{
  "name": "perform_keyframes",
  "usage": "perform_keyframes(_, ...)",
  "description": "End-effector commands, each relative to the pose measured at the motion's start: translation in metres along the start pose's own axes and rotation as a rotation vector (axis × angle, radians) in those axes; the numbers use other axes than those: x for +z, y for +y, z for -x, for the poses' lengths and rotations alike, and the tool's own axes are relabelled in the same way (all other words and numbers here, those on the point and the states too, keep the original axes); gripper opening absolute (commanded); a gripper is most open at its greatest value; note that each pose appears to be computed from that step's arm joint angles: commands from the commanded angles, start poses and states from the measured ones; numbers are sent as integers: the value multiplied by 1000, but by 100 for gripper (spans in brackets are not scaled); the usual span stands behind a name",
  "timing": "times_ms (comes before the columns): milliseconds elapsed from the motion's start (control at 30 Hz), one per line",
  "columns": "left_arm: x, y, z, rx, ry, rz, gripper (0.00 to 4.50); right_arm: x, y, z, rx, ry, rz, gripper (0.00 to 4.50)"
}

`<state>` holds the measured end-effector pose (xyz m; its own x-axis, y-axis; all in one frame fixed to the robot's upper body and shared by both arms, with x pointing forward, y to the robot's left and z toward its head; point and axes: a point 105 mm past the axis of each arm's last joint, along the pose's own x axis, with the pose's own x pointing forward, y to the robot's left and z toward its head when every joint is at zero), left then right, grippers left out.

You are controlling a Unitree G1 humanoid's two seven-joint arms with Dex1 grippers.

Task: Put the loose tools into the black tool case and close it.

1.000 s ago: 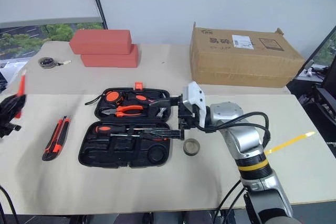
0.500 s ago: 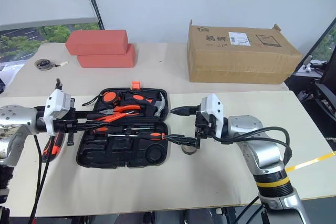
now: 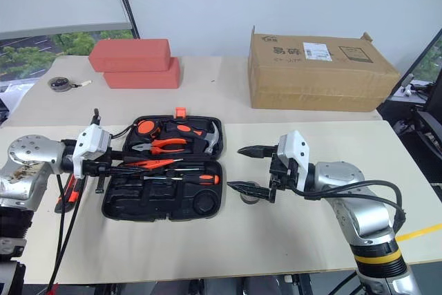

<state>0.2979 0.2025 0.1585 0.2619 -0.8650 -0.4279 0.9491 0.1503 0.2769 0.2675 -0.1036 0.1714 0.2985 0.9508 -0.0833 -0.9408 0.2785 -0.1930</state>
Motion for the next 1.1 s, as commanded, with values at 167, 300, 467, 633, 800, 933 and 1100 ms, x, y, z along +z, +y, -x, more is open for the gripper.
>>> perform_keyframes(167,4,5,-2,-5,24,-39,49,12,2,-1,-9,-26,44,450)
perform_keyframes(300,0,2,-2,-43,63,-58,49,13,2,-4,-9,-32,49,450)
perform_keyframes(467,-3,-2,-10,-80,88,-90,49,13,3,-7,0,-34,53,450)
perform_keyframes(633,-14,-4,-10,-109,164,-138,49,11,6,-6,9,-24,50,450)
perform_keyframes(800,-20,-1,-4,-103,200,-145,49,10,8,-5,27,-8,51,450)
perform_keyframes(933,-24,-1,4,-86,217,-136,49,9,8,-6,30,-7,52,450)
perform_keyframes(1100,-28,-5,13,-91,240,-116,49,10,7,-8,37,-12,54,450)
